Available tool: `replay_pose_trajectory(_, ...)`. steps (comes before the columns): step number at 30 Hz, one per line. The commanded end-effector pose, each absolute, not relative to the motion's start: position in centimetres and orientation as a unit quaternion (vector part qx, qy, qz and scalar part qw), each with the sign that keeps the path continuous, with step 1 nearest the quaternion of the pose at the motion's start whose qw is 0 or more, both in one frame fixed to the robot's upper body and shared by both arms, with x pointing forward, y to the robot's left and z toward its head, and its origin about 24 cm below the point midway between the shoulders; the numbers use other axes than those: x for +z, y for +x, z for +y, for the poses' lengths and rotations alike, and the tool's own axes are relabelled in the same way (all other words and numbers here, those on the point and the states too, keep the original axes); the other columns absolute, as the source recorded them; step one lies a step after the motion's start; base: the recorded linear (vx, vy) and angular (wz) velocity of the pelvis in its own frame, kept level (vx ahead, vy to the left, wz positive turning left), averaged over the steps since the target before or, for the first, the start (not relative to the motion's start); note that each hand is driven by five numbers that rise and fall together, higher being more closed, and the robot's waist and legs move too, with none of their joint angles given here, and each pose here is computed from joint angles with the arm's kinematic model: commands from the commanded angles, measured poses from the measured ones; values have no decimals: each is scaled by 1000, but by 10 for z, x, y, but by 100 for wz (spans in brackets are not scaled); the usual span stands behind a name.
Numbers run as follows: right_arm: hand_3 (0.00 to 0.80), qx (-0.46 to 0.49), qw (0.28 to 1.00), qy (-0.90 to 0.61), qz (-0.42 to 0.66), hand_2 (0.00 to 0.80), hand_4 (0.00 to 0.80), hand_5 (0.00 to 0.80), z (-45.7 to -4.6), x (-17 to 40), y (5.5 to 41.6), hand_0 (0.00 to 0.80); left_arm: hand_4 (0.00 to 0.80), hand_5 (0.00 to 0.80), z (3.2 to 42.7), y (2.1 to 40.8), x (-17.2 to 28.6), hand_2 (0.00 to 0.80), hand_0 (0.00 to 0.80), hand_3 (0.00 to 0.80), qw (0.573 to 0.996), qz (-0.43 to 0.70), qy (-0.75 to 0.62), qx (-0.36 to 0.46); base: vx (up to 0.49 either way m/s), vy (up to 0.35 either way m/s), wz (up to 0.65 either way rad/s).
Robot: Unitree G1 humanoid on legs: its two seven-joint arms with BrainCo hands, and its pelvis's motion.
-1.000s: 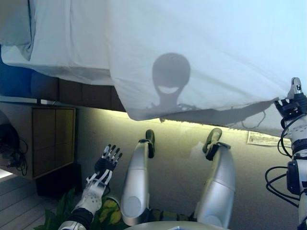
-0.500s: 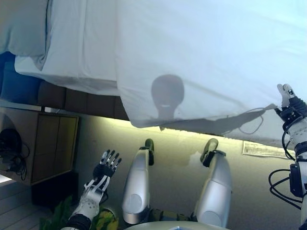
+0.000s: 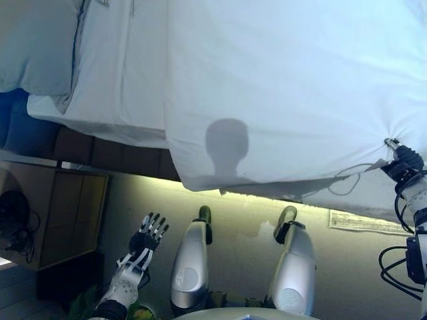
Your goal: Make the bed neatly
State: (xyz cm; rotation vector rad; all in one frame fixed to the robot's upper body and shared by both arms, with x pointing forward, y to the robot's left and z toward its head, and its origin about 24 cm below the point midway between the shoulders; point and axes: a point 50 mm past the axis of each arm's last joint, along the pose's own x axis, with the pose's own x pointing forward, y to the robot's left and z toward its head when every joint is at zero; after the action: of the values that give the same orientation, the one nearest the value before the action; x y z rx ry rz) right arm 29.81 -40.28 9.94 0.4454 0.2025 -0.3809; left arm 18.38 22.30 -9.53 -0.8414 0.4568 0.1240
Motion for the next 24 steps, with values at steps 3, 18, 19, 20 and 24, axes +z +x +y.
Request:
replay_pose_trajectory(3,800,-149,963,211,78,800,800,800,-403,108,298,800,0,0,249,177,-90,0,0,0,904,206,-369,70,25,31,-6)
replay_pose_trajectory(18,800,-23,922,385,40,800,800,800,-351,84,315,800,0,0,230,214,-73,0,0,0,915,211,-343,-16,39,34,0)
replay_pose_trajectory(19,800,-10,915,403,29,800,800,800,-344,85,318,800,0,0,228,216,-72,0,0,0,912,214,-349,-24,103,20,3)
replay_pose_trajectory(20,800,7,907,421,18,800,800,800,-336,86,322,800,0,0,225,219,-72,0,0,0,909,218,-354,-37,94,8,0)
replay_pose_trajectory(24,800,49,895,443,14,800,800,800,-304,86,337,800,0,0,201,234,-67,0,0,0,889,242,-372,-110,105,1,-1)
